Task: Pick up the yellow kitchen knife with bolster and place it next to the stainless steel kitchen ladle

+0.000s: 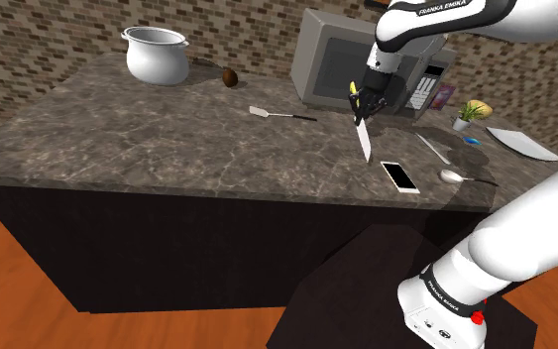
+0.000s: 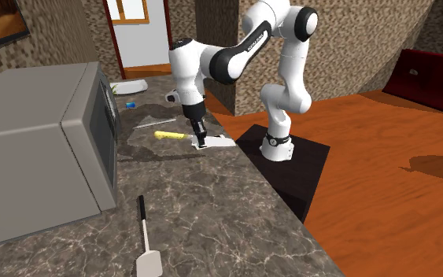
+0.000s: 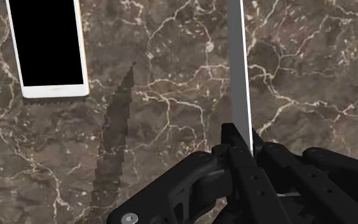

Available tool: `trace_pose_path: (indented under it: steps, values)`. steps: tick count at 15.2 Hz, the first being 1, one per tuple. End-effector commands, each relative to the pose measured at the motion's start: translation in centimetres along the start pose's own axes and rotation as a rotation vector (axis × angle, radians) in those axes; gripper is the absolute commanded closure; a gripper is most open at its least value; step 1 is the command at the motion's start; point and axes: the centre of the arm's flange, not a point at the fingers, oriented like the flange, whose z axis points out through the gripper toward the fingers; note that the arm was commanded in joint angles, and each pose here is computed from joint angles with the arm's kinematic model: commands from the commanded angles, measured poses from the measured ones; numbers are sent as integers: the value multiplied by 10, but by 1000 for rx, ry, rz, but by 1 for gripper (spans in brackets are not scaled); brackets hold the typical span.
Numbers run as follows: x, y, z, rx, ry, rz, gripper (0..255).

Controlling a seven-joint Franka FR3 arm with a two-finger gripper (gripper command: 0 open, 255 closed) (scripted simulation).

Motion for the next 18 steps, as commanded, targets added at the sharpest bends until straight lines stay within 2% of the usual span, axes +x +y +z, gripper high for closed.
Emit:
trace_pose_path:
  steps: [1,18]
  values:
    - [3,29,2,0,0,-2,255]
    - [48,248,-8,0,0,-2,255]
